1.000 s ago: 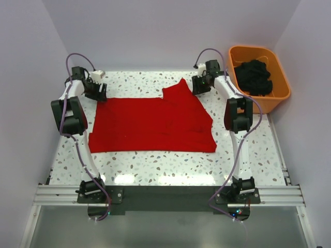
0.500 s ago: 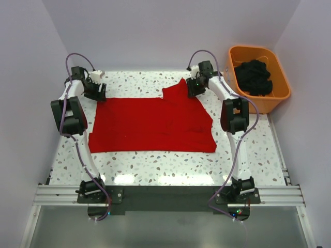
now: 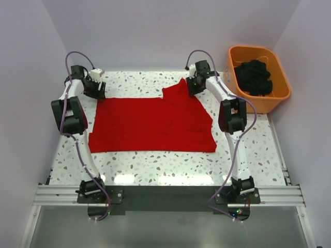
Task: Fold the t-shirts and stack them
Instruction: Fold the tshirt
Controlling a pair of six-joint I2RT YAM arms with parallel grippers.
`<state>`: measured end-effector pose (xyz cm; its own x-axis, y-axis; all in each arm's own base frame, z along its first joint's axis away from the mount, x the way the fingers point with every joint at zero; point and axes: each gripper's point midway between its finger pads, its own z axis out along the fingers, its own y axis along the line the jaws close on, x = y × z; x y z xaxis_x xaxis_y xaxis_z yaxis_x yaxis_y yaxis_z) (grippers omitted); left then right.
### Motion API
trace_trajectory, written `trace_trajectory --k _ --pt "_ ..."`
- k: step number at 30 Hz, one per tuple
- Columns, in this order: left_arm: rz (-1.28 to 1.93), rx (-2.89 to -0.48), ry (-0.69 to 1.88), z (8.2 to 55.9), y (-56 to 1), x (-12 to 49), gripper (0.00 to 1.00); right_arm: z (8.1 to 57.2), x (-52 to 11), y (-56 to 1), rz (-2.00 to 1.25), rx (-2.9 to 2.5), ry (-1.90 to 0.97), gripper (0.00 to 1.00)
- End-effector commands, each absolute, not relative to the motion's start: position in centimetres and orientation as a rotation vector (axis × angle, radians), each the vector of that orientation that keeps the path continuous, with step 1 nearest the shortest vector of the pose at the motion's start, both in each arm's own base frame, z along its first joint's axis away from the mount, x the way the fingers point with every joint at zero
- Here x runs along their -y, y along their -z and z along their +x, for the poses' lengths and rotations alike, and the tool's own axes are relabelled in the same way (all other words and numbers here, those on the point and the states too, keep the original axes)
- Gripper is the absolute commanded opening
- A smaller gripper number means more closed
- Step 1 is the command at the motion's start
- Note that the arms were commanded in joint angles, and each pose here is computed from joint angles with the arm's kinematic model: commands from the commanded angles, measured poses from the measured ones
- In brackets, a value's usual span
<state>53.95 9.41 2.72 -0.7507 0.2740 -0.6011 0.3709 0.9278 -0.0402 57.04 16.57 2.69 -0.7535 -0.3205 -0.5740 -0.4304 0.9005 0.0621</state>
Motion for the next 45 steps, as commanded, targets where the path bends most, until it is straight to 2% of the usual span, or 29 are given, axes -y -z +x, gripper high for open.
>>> trace_trajectory --k 1,6,8,10,22,26,34,45 --pt "0.488 -2.400 0.179 55.7 -3.8 -10.2 0.72 58.3 -15.8 -2.4 -0.531 -2.471 -0.184 0.31" --pt "0.522 -2.380 0.185 55.8 -4.2 -10.1 0.71 58.2 -15.9 -2.0 -0.530 -2.475 -0.194 0.22" --pt "0.543 -2.386 0.213 55.6 -4.1 -9.7 0.69 58.4 -15.9 -2.2 -0.537 -2.467 -0.197 0.08" --pt "0.580 -2.387 0.242 55.4 -3.7 -9.4 0.66 58.5 -16.1 -2.6 -0.545 -2.452 -0.209 0.00" --pt "0.726 -2.407 0.279 54.4 -1.9 -9.2 0.45 58.4 -16.5 -3.8 -0.576 -2.420 -0.247 0.00" --pt "0.742 -2.403 0.281 54.4 -1.4 -9.2 0.28 58.4 -16.6 -4.6 -0.577 -2.405 -0.264 0.00" --pt "0.808 -2.299 0.326 54.5 -3.5 -8.1 0.00 58.5 -16.0 -7.8 -0.539 -2.352 -0.330 0.00" --pt "0.772 -2.195 0.298 55.0 -7.1 -8.8 0.00 58.0 -16.4 -9.3 -0.541 -2.322 -0.384 0.00"
